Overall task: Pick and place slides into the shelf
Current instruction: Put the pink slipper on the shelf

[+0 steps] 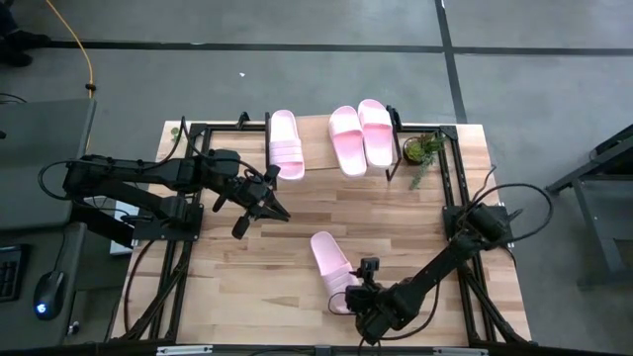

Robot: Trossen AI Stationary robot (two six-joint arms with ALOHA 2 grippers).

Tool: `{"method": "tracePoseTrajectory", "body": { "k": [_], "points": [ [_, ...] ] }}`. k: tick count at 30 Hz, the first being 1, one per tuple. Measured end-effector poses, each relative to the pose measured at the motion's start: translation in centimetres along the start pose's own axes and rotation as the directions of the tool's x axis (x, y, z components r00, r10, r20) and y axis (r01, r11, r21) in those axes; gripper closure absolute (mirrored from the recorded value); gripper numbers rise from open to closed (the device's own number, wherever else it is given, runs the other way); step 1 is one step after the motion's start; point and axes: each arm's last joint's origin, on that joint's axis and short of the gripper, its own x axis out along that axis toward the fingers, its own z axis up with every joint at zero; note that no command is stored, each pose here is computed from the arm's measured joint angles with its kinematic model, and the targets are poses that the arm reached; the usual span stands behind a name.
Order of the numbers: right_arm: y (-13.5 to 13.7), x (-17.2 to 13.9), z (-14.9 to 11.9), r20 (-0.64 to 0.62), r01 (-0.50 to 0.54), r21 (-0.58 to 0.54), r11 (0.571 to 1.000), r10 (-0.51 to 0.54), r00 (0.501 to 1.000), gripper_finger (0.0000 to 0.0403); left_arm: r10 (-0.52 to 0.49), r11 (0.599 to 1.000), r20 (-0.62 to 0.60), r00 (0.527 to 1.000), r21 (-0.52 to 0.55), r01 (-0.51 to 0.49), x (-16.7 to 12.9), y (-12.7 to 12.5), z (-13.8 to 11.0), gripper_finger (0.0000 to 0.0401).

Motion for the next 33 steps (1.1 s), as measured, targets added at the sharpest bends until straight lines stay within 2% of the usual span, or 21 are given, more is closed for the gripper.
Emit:
{"method": "tracePoseTrajectory", "body": {
  "k": [6,14,21,25,33],
  "points": [
    [1.0,1.8,-0.8,-0.002,0.061,-0.033,0.998,-0.061,0.998,0.0149,0.0,1.0,-0.001,1.0,0.0,0.0,0.0,0.0,0.0,0.0377],
    [0.8,2.0,-0.9,0.027,0.122,-0.042,0.992,-0.121,0.992,0.0149,0.0,1.0,-0.001,1.0,0.0,0.0,0.0,0.0,0.0,0.0377],
    [0.5,2.3,-0.7,0.029,0.132,0.005,0.991,-0.132,0.991,0.0156,-0.001,1.0,-0.003,1.0,-0.001,0.0,0.0,0.0,0.0,0.0377],
    [0.4,2.3,-0.6,0.028,0.133,0.016,0.991,-0.133,0.991,0.0189,-0.001,1.0,-0.004,1.0,-0.002,0.001,0.0,0.0,0.0,0.0377],
    [0.4,2.4,-0.6,0.033,0.141,0.017,0.99,-0.141,0.989,0.0303,0.028,1.0,-0.004,1.0,0.004,-0.028,0.0,0.1,0.0,0.0377]
  ]
}}
